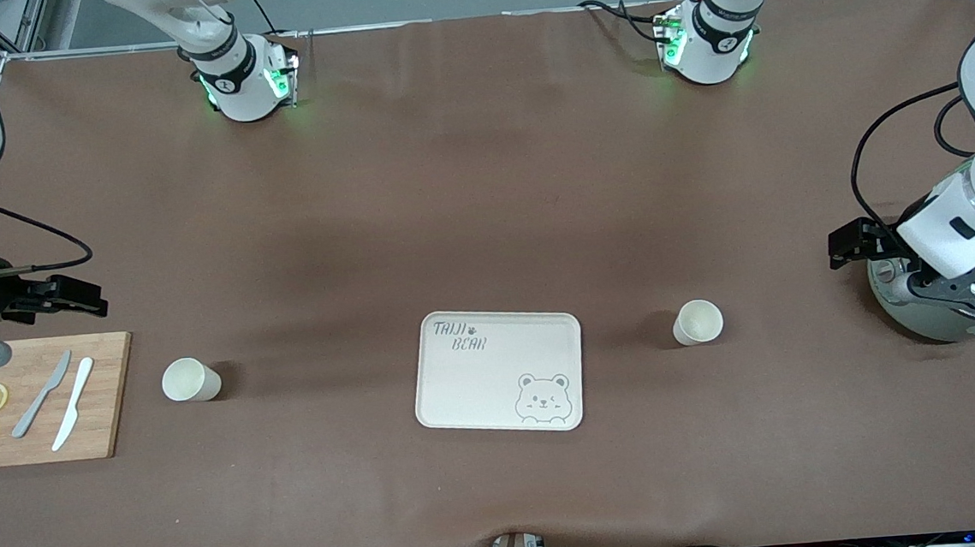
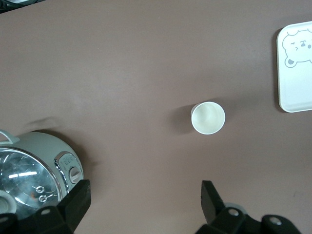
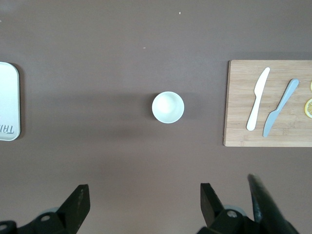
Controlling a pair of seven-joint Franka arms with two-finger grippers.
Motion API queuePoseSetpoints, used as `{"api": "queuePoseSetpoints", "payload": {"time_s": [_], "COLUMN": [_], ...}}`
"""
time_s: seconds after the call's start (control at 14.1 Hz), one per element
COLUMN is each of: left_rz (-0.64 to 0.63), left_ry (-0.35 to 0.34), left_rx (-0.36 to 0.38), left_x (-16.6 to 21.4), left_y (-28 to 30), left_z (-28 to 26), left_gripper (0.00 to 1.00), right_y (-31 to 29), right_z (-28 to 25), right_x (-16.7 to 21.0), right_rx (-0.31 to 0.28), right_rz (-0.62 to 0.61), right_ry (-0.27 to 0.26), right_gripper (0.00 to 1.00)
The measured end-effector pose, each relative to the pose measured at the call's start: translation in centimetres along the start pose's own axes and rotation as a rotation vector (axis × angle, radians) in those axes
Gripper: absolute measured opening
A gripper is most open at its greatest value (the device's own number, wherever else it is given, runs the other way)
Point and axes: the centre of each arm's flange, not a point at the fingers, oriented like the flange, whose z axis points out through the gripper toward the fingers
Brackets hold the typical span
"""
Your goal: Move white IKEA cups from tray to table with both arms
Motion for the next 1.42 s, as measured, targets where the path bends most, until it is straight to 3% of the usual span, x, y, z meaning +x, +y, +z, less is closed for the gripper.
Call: {"api": "queuePoseSetpoints", "payload": {"time_s": [1.42], "left_rz": [0.008], "left_ry": [0.003], "left_rx": [0.000], "left_x": [0.11], "left_y": [0.51], "left_z": [-0.04], "left_gripper": [1.00], "right_y": [0.62], "right_z": [0.00], "right_x": [-0.02], "right_rx": [-0.001], "right_rz": [0.010], "right_ry": [0.000], "right_gripper": [1.00]}}
